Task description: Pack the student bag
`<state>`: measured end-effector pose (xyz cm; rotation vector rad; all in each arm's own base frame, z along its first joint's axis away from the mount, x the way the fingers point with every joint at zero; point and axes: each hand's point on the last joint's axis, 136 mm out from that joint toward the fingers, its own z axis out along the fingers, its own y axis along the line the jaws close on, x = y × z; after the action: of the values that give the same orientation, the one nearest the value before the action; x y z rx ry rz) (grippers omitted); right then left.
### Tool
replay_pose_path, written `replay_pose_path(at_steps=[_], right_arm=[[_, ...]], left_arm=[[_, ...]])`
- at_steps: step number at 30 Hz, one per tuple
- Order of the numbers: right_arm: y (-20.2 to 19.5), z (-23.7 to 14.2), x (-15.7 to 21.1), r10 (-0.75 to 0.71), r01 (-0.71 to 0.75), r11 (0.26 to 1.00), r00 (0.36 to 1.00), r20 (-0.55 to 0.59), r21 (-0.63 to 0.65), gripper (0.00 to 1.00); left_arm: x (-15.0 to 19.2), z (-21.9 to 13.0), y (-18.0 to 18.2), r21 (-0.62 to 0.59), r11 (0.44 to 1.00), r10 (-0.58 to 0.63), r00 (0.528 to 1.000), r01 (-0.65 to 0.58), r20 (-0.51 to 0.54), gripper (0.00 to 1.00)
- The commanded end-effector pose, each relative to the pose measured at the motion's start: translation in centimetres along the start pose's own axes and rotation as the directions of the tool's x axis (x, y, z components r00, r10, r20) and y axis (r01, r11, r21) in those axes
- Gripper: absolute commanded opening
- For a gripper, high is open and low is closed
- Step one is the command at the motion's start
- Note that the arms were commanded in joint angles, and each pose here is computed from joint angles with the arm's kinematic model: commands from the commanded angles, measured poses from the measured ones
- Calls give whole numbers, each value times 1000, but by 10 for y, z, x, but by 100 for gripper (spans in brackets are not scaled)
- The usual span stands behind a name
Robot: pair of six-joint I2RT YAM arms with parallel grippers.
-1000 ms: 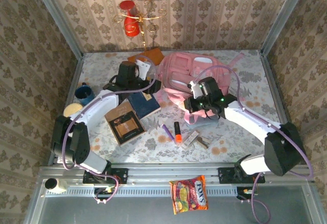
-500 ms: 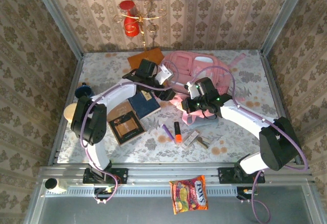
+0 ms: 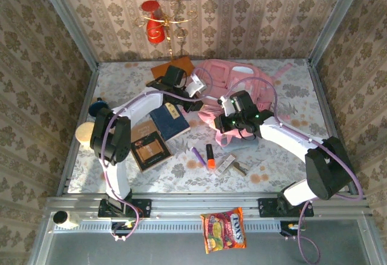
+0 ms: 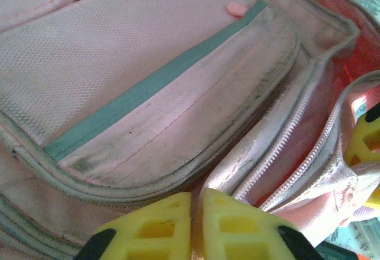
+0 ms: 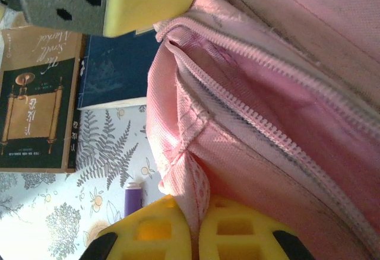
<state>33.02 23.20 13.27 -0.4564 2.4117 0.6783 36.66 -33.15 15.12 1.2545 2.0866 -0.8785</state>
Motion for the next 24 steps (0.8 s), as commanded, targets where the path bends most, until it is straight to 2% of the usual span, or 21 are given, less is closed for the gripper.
replay_pose_path(at_steps=[1,5,10,12,17,24], right_arm=[[9,-4,-27,-29,30,999,997,71,-11,0],[19,3,-36,-25,27,999,996,87,-30,7],[35,19,-45,-54,56,998,997,47,-33,35],[42,12,-51,-92,93,995,995,46,-27,43],[49,-26,-72,-194,195,981,971,138,4,54],[17,-53,-78,-296,271,950,939,175,157,71]], left_arm=[[-21,-13,8,9,1000,3,997,-4,75,0],[-51,-29,4,11,999,28,983,-31,181,0],[-84,-47,2,48,998,22,960,-37,279,0],[-90,-50,3,54,998,27,956,-45,292,0],[-100,-55,-1,65,994,62,951,-86,304,0],[-106,-69,14,78,991,76,947,-105,312,0]])
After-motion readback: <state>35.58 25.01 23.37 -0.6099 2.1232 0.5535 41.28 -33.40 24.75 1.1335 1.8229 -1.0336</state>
